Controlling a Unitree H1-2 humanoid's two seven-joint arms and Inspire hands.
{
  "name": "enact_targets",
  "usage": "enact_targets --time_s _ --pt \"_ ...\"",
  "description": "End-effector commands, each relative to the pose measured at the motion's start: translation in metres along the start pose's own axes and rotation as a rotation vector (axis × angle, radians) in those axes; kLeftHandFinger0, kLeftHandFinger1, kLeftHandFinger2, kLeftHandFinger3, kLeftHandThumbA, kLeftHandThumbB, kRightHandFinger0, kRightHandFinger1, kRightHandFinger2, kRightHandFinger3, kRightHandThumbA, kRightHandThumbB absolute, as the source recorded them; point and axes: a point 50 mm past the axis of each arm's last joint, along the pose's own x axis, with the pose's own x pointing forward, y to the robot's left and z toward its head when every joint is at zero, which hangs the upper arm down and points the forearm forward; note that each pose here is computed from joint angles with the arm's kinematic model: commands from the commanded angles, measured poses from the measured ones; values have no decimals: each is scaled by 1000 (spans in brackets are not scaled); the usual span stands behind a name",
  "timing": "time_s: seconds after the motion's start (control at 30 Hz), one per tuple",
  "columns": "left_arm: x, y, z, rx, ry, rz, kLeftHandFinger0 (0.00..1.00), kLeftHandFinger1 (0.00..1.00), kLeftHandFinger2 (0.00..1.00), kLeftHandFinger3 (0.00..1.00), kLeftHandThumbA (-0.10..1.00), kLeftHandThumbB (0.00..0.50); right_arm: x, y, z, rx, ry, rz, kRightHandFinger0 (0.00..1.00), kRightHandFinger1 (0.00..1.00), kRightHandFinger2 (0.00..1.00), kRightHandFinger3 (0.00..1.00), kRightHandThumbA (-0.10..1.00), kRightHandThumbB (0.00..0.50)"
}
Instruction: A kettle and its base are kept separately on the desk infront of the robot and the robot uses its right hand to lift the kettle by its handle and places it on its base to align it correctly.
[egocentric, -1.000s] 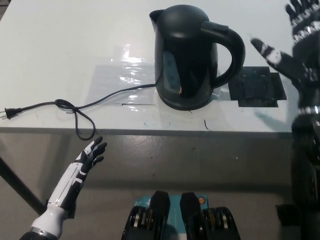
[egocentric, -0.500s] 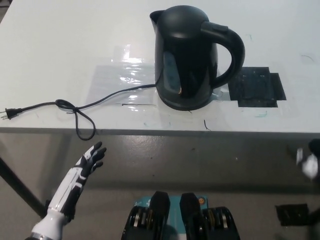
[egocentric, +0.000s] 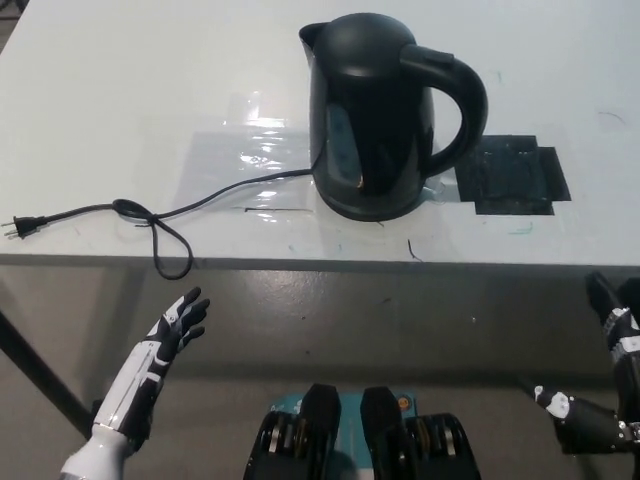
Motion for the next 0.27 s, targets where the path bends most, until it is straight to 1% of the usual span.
enact_targets --time_s 0.0,0.07,0.23 --pt "8 5 14 -2 -91 22 1000 1000 1000 1000 1000 156 5 -6 1 -63 -63 2 1000 1000 1000 1000 1000 396" --pt "6 6 14 -4 -88 25 1000 1000 1000 1000 1000 150 5 -4 -2 -60 -52 15 1000 1000 1000 1000 1000 386" --pt "2 5 10 -3 -78 27 1000 1000 1000 1000 1000 146 -3 -2 -12 -50 -7 49 1000 1000 1000 1000 1000 419"
